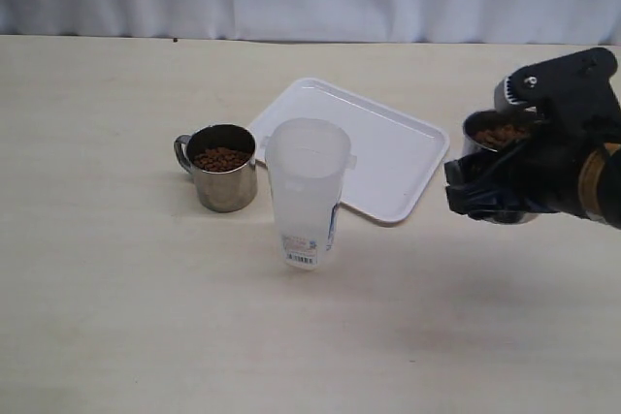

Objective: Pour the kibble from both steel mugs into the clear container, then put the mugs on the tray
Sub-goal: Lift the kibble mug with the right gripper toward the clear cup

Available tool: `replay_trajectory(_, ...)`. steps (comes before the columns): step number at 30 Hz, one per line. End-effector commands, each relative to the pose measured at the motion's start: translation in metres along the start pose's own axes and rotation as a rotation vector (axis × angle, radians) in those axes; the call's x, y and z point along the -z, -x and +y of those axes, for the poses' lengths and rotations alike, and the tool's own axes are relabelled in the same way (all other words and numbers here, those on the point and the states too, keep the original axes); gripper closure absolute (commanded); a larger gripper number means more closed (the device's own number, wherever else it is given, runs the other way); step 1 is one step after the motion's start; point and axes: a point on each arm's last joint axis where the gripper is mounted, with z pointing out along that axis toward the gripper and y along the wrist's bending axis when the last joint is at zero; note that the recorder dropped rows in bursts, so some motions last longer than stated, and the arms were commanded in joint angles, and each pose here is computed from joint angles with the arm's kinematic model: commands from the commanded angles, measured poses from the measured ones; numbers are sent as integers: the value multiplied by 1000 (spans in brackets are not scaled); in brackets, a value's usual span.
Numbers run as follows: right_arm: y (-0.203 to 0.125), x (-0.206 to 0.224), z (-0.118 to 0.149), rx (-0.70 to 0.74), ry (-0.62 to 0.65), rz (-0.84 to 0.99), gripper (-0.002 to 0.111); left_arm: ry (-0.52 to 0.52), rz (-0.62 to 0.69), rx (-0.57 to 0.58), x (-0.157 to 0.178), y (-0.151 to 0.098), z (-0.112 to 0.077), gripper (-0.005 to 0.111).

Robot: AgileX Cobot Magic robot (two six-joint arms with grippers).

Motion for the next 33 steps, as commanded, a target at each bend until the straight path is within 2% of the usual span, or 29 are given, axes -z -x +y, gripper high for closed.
replay_trajectory(1, 23, 9, 13, 118, -28, -77, 103, -8, -13, 3, 0, 0, 0, 107)
replay_trajectory(8, 33, 13, 21, 275, -33, -141, 103, -8, -13, 3, 0, 0, 0, 107)
replay_trajectory(20, 73, 23, 24, 347, -30, -273, 103, -8, -13, 3, 0, 0, 0, 107)
replay_trajectory(33, 92, -5, 45, 555, 64, -275, 103, -8, -13, 3, 0, 0, 0, 107)
